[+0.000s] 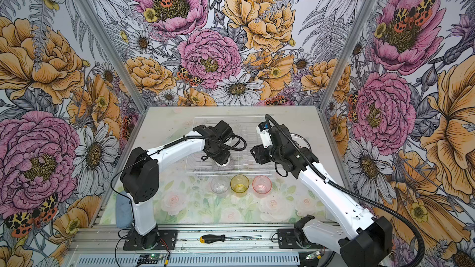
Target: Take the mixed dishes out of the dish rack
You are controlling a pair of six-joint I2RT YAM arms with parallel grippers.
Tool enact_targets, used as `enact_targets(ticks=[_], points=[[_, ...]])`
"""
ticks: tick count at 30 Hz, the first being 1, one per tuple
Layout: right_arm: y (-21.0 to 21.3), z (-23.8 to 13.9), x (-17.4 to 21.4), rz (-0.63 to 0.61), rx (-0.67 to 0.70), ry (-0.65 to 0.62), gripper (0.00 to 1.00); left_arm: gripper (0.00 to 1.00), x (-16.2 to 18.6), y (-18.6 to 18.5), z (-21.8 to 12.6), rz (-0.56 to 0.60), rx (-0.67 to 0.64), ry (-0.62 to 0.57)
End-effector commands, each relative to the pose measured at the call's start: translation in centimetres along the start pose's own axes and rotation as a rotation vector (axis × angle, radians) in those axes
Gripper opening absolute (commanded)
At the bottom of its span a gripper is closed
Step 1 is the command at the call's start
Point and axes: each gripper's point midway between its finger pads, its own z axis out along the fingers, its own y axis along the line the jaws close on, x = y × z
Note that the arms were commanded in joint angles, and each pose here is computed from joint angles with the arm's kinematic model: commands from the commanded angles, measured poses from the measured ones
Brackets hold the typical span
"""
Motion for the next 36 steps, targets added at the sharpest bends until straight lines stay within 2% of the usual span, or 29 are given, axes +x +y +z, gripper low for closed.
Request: enact_targets(ticks=[1, 29, 30, 36], points=[[0.5, 0.8, -0.3, 0.024, -0.048, -0.011, 0.56, 0.39, 0.0, 0.3, -1.1, -0.023, 0.016, -0.011], [2.6, 4.2, 1.9, 0.138, -0.258, 0.02, 0.56, 0.39, -0.7, 0.7, -2.9, -0.068, 0.118, -0.084], [2.8, 4.3, 2.0, 0.143, -0.27, 0.02, 0.56, 0.39, -1.0, 0.7, -4.3, -0.068, 0.123, -0.121], [3.4, 5.0, 2.1, 0.169, -0.326, 0.021, 0.56, 0.39, -1.4, 0.7, -5.2, -0.081, 0.166, -0.159]])
